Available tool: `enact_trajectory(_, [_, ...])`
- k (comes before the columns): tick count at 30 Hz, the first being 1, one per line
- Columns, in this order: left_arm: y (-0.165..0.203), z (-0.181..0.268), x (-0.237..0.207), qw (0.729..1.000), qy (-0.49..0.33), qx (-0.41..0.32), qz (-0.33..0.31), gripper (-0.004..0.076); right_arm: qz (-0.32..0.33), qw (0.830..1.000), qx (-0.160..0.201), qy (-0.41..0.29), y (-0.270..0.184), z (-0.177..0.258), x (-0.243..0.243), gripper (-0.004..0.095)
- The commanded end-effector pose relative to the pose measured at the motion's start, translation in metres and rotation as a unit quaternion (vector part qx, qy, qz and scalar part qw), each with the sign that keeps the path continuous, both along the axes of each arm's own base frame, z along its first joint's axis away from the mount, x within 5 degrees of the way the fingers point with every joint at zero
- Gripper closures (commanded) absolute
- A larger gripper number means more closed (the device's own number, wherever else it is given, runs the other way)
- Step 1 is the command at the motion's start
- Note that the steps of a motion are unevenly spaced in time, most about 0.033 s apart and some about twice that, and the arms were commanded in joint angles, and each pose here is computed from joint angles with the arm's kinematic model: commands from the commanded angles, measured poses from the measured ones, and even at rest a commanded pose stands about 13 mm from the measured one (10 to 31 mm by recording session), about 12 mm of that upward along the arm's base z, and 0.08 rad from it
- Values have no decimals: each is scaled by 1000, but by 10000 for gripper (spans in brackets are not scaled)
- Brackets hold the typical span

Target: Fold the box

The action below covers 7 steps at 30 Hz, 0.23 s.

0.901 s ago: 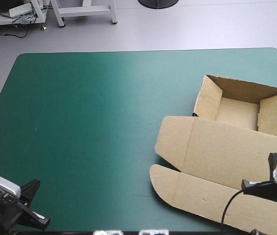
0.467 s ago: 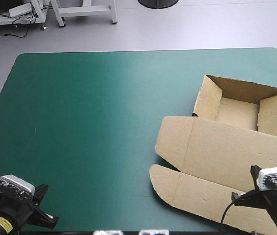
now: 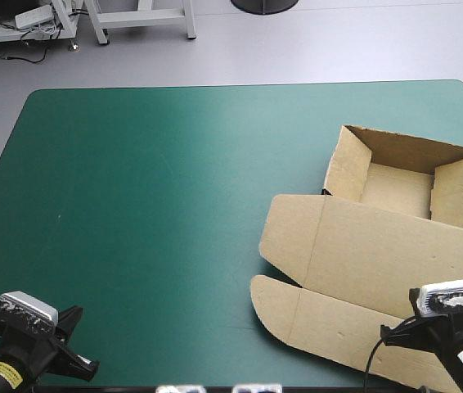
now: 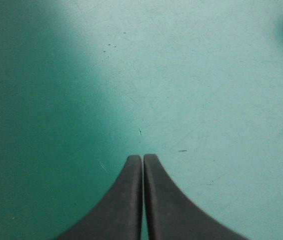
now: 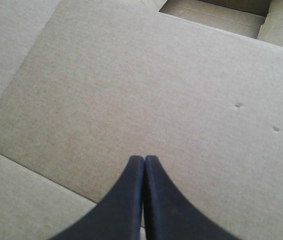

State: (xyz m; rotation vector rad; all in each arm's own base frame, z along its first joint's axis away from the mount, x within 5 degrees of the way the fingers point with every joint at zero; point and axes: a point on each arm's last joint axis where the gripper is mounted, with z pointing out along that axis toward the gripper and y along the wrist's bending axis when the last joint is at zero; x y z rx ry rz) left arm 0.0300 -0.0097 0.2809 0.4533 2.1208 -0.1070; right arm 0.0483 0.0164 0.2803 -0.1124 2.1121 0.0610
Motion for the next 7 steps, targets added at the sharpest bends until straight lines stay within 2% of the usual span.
enact_trajectory(1, [-2,12,3,999,-35,-20,-1,729,-8,999,-1,-43,-1,12,3,932])
enact_trajectory(7, [-2,12,3,999,-35,-20,-1,729,-8,999,0,-43,-1,12,3,932])
